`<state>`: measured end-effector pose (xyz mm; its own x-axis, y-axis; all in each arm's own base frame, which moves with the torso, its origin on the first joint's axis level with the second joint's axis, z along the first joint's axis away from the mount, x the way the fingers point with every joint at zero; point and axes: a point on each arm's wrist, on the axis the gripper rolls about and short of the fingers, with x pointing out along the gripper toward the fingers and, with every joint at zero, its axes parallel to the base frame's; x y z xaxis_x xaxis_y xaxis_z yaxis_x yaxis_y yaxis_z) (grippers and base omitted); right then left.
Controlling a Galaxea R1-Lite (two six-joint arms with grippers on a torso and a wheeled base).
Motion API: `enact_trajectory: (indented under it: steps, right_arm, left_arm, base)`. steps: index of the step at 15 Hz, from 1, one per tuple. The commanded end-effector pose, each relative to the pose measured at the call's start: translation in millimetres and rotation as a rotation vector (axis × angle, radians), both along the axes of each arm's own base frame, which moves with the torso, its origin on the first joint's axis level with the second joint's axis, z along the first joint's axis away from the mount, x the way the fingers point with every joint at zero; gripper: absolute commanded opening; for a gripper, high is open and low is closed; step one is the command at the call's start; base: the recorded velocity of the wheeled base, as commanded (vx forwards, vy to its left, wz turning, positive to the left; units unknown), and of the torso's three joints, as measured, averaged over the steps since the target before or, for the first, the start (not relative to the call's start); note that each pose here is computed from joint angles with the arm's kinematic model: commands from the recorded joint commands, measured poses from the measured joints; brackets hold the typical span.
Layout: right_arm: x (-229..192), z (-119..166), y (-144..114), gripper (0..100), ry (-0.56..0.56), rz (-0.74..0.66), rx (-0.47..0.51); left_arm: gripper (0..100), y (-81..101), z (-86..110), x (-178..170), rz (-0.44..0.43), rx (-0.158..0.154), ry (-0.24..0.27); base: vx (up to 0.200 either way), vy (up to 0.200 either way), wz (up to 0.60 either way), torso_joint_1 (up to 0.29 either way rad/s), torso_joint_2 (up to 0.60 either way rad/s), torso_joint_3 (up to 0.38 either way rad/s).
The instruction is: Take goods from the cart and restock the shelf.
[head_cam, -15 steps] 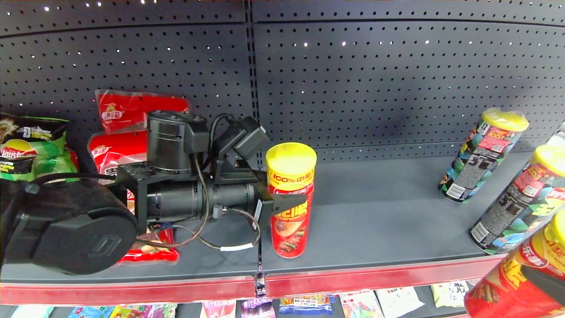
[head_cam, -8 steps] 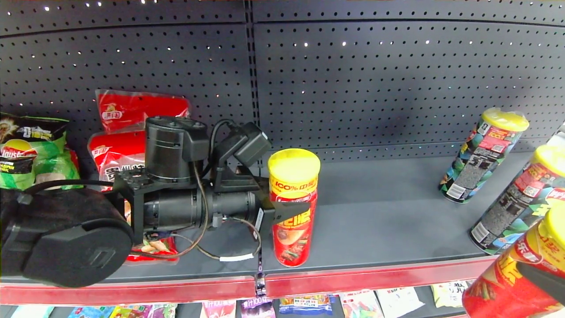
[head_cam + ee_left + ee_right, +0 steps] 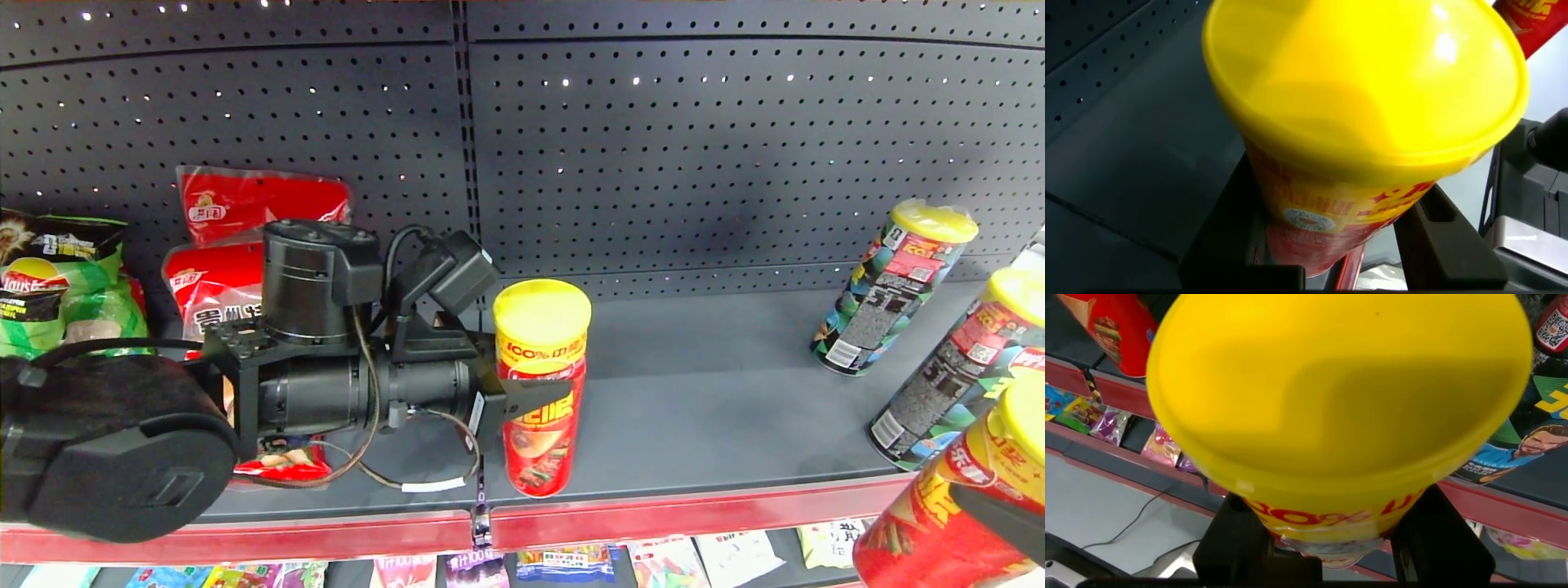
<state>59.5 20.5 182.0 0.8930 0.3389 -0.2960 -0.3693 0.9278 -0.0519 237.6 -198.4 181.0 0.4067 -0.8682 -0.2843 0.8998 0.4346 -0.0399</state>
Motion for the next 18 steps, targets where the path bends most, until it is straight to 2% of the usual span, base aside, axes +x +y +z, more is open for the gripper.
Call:
enact_trajectory:
  steps: [1,4,10,15,18]
  right_arm:
    - [1,0,0,0,0.004,0.000,-0.001]
    - [4,3,1,0,0.004,0.000,-0.001]
    - [4,4,2,0,0.001,0.001,0.000]
    - [4,4,1,0,0.003,0.000,0.000]
    - [4,4,1,0,0.003,0.000,0.000]
  left_arm:
    - [0,0.8,0.4,-1,0.000,0.000,0.000]
    - [0,3.4,-8.1,-4,0.000,0.020,0.025]
    - [0,2.9,-9.8,-2,0.003,0.023,0.030]
    - [0,-2.9,-2.8,9,0.020,-0.006,0.032]
    - [0,-2.4,-2.7,8,0.025,-0.006,0.030]
  base:
    - [0.000,0.000,0.00,0.000,0.00,0.000]
    - [0.000,0.000,0.00,0.000,0.00,0.000]
    - [0.000,0.000,0.00,0.000,0.00,0.000]
    - [0.000,0.000,0.00,0.000,0.00,0.000]
    - [0.000,0.000,0.00,0.000,0.00,0.000]
